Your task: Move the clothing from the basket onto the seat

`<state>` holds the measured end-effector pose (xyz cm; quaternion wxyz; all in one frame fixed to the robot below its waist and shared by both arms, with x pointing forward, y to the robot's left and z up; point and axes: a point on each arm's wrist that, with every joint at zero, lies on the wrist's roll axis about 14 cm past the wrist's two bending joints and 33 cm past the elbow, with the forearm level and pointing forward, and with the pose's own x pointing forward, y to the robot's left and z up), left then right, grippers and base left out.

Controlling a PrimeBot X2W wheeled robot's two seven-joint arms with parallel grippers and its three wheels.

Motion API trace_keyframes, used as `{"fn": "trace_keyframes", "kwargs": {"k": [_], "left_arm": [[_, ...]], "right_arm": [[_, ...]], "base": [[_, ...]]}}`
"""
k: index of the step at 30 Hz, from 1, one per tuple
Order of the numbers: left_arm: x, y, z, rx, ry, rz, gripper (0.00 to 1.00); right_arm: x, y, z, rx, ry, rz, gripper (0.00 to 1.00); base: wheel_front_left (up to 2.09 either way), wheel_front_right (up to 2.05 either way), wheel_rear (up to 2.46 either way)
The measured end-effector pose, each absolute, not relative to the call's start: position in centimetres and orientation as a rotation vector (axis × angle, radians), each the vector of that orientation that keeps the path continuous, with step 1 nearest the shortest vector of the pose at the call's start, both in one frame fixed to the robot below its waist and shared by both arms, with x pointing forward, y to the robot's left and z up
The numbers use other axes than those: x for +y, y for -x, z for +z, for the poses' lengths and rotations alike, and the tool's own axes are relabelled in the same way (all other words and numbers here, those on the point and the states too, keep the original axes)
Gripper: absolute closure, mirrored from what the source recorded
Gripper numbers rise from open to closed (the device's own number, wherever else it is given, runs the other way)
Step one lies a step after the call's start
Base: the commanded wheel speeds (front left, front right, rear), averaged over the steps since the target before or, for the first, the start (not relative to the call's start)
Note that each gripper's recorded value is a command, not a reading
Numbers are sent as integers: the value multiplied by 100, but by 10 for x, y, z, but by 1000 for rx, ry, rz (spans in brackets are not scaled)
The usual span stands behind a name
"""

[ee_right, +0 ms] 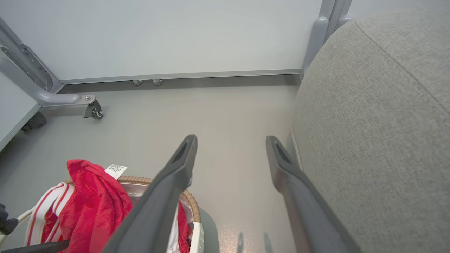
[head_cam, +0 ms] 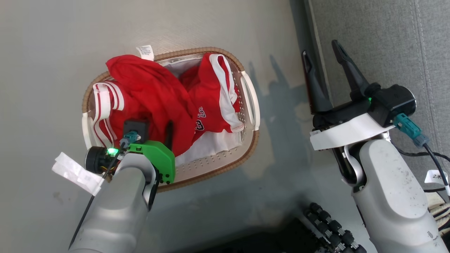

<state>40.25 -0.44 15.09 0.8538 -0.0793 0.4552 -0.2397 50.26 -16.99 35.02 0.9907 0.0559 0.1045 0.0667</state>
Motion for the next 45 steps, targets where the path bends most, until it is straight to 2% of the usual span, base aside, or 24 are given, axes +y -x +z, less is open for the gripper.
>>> {"fn": "trace_keyframes", "kwargs": {"k": [18,19,20,22,23,33,45], "left_arm": [[-11,-404,125,1057,125,-523,0],[-11,-404,123,1067,120,-523,5],[-10,-403,122,1077,111,-523,46],[-8,-403,121,1088,102,-521,71],[-8,-402,121,1094,95,-522,100],[-2,-397,128,1115,97,-519,100],[3,-398,173,988,131,-538,100]], "right_arm": [[-171,-503,335,239,-124,121,0],[-171,-502,334,241,-127,121,0],[-171,-502,334,242,-128,120,0],[-171,-502,334,243,-128,120,0],[-171,-502,334,243,-129,120,0],[-171,-500,343,232,-139,115,0],[-175,-487,369,204,-146,98,0]], "base": [[0,0,0],[0,0,0],[0,0,0],[0,0,0],[0,0,0],[0,0,0],[0,0,0]]}}
